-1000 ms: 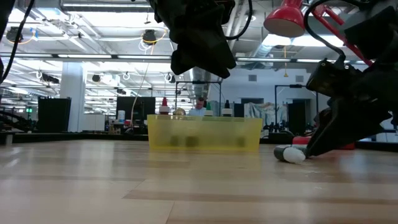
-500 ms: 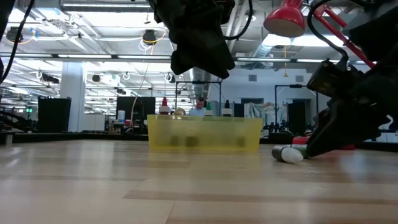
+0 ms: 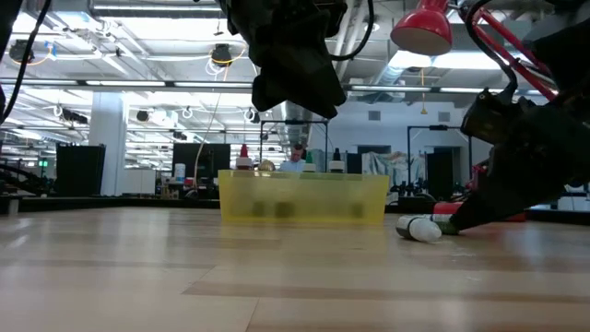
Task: Pick & Place food coloring
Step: Put the small white food coloring in the bin
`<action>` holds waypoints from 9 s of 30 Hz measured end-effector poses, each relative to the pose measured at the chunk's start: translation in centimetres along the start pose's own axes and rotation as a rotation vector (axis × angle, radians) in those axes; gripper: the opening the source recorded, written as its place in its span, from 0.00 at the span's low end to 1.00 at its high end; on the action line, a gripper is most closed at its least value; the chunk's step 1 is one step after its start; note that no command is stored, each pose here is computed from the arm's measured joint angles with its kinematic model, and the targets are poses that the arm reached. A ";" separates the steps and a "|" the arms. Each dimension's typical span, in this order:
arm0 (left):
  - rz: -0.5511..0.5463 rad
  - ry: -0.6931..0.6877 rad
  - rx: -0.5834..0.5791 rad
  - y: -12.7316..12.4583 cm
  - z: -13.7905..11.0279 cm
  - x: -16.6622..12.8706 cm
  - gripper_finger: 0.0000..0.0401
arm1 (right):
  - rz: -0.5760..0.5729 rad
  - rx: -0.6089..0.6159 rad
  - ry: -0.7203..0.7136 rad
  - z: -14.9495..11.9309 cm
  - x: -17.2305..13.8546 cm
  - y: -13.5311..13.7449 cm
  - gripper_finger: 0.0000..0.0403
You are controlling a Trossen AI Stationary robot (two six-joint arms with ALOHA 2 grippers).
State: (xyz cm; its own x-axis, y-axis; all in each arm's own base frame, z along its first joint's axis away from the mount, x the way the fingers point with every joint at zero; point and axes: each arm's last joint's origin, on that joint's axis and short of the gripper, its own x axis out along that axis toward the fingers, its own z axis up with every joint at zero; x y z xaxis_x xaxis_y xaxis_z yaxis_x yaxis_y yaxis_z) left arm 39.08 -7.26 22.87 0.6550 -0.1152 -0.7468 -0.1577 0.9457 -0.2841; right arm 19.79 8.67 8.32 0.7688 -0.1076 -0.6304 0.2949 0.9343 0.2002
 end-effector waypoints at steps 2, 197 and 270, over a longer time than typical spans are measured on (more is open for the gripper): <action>0.001 0.002 0.000 0.0 0.0 0.0 0.25 | -0.015 -0.007 -0.009 -0.1 -0.1 0.0 0.47; 0.420 0.046 -0.265 17.0 2.7 -0.6 0.14 | 0.074 -0.135 0.049 10.9 -16.1 -0.8 0.56; 0.453 0.285 -0.051 20.3 3.4 1.9 0.15 | -0.021 -0.206 0.116 10.4 -14.0 0.0 0.56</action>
State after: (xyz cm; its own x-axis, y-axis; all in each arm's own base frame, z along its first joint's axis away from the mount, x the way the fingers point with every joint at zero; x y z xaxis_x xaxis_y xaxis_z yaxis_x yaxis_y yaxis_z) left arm 39.66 12.80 17.73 0.2873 0.2163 -0.9331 -0.4185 0.9046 0.0809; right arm 14.89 6.68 24.97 0.6901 -0.0992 -0.7169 0.1788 0.9832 0.0361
